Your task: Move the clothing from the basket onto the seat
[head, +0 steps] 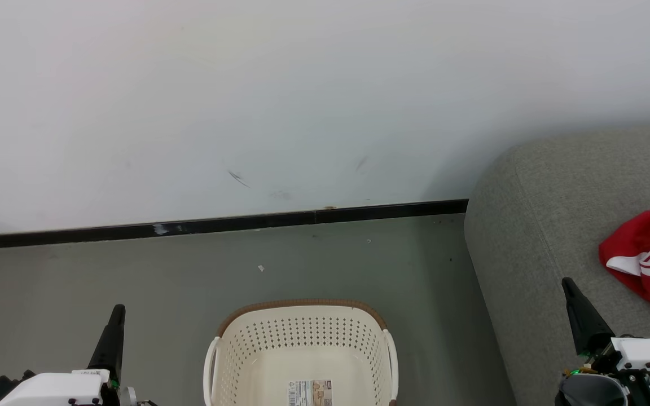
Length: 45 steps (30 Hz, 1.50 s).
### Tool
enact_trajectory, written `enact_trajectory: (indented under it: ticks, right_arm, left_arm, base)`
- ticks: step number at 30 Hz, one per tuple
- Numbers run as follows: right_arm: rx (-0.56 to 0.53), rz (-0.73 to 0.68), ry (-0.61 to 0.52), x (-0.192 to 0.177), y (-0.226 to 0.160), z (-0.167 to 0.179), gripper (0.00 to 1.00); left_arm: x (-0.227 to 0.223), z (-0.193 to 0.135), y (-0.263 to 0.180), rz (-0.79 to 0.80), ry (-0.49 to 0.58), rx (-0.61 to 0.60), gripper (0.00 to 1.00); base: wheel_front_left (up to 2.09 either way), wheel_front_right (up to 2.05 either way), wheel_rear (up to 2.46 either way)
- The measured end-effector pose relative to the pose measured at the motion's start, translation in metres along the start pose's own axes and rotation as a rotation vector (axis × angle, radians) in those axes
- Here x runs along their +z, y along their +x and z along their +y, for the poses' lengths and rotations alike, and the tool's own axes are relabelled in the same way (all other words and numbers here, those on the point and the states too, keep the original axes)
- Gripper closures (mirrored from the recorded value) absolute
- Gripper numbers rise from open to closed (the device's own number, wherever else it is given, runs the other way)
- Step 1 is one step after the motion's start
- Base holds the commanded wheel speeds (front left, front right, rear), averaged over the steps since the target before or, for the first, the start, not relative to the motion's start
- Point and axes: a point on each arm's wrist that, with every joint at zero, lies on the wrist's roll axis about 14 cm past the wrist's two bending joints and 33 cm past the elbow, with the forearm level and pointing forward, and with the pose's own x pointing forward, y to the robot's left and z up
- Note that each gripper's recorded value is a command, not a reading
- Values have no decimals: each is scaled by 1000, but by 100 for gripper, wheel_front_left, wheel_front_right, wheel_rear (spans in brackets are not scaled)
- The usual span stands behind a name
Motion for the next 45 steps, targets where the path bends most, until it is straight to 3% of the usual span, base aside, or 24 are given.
enact_trajectory:
  ticks: [45]
  right_arm:
    - [0,1,-3,0,0,0,100]
  left_arm:
    - [0,1,0,0,0,3,100]
  base:
    - [0,0,0]
